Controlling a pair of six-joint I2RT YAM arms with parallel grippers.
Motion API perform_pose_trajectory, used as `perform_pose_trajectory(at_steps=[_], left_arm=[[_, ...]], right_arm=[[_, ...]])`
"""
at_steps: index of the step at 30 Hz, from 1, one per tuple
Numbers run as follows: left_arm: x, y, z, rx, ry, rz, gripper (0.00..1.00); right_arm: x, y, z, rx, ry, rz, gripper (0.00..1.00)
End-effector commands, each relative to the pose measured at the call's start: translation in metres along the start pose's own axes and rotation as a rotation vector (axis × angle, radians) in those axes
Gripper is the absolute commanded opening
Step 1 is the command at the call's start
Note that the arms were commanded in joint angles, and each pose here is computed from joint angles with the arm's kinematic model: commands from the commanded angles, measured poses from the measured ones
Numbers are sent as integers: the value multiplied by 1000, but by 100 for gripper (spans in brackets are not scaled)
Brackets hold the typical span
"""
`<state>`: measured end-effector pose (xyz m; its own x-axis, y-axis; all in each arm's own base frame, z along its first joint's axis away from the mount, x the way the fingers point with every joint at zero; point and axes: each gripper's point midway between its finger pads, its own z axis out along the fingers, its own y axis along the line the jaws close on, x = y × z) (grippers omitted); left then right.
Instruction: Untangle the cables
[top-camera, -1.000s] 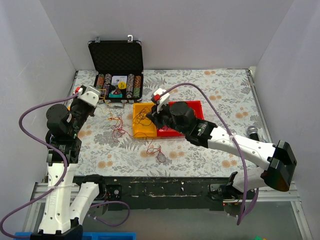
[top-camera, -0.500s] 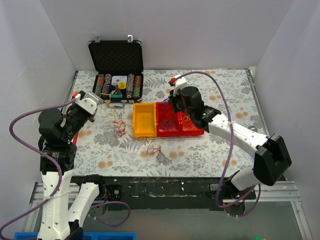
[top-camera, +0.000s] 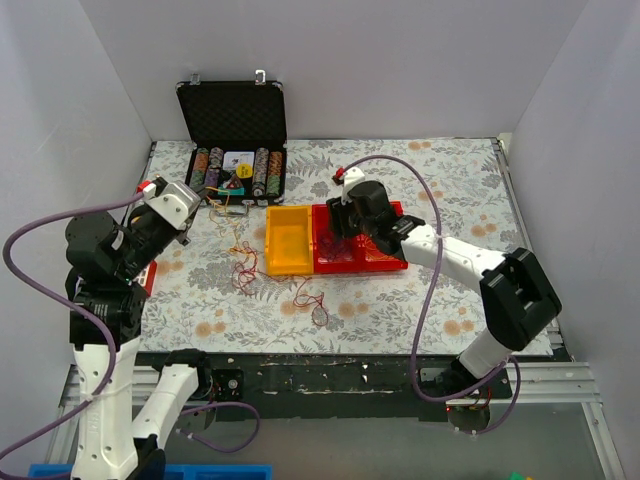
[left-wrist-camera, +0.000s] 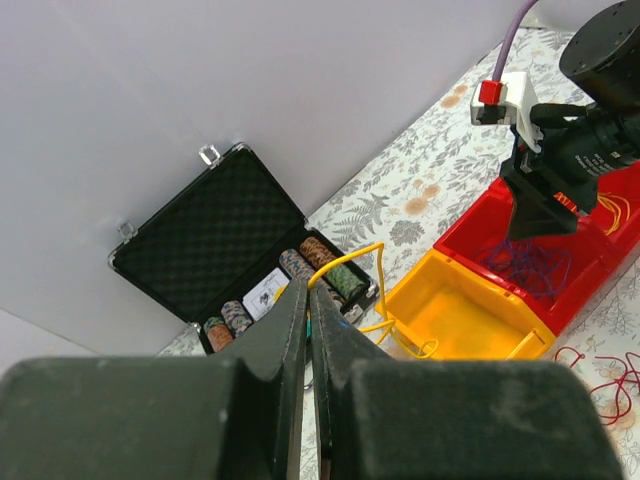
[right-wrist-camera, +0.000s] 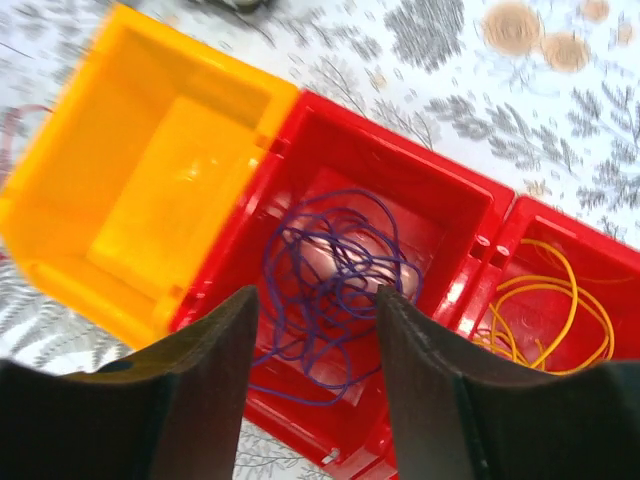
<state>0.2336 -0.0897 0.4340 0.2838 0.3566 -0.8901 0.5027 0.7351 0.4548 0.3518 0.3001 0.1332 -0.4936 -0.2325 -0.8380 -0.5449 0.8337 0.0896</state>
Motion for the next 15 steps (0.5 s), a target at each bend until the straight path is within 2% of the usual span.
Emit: perform_pose_trajectory(at_steps=[1, 4, 8, 15], left_arm=[[-20, -3, -5, 26, -33, -17, 0], [-27, 0, -6, 18, -44, -25, 0], [-36, 1, -9, 15, -59, -31, 0], [-52, 7, -11, 10, -72, -17, 0]], right_arm=[[-82, 58, -50, -198, -269, 4, 61], [-91, 102, -77, -319, -322, -39, 66], [-75, 159, -107, -484, -392, -101, 71], [-48, 209, -109, -625, -402, -165, 73]])
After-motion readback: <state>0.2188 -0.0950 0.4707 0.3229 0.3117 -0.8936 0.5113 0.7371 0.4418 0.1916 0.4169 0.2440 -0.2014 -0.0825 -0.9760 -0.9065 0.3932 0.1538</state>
